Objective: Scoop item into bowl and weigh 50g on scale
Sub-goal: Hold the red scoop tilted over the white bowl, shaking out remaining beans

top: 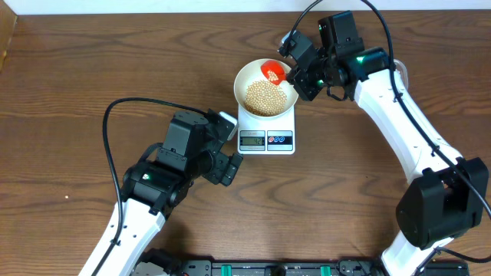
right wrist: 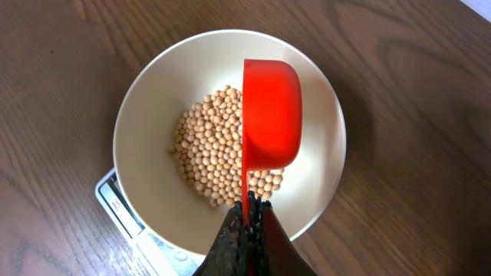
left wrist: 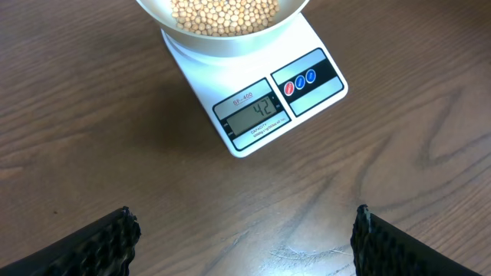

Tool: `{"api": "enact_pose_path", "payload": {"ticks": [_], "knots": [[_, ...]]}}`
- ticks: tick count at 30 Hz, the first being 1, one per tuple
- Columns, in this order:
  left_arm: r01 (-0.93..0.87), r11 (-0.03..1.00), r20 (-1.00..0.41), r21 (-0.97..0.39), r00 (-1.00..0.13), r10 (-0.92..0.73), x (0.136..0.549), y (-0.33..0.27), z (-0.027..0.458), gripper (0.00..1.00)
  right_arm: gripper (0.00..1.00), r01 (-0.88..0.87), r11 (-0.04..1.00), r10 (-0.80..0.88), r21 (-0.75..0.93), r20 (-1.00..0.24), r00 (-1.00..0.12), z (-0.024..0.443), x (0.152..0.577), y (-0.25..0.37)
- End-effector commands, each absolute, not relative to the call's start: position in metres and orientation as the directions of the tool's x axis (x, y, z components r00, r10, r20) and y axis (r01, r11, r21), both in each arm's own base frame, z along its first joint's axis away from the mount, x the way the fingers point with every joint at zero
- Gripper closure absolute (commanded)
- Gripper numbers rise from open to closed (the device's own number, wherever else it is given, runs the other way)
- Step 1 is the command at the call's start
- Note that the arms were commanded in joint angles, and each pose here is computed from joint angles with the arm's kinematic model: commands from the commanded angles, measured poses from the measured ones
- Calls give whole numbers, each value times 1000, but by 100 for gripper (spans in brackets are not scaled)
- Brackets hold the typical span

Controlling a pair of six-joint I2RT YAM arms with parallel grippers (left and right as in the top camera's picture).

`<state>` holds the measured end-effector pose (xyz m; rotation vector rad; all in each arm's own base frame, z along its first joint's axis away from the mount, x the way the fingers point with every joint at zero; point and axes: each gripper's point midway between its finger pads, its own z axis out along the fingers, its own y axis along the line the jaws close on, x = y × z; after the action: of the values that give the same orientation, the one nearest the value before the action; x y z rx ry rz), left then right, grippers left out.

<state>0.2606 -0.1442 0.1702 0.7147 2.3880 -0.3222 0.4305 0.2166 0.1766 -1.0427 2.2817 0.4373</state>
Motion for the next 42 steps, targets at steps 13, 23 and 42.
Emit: {"api": "enact_pose_path", "payload": {"ticks": [13, 23, 42], "knots": [[568, 820, -622, -67, -667, 411, 258, -146, 169, 9, 99, -830, 555, -648, -48, -651, -396, 189, 431, 222], [568, 820, -622, -67, -667, 411, 258, -146, 169, 9, 99, -830, 550, -671, -90, -639, -376, 188, 434, 218], [568, 820, -622, -67, -667, 411, 258, -146, 169, 9, 99, -834, 543, -680, -101, -635, -366, 188, 435, 217]]}}
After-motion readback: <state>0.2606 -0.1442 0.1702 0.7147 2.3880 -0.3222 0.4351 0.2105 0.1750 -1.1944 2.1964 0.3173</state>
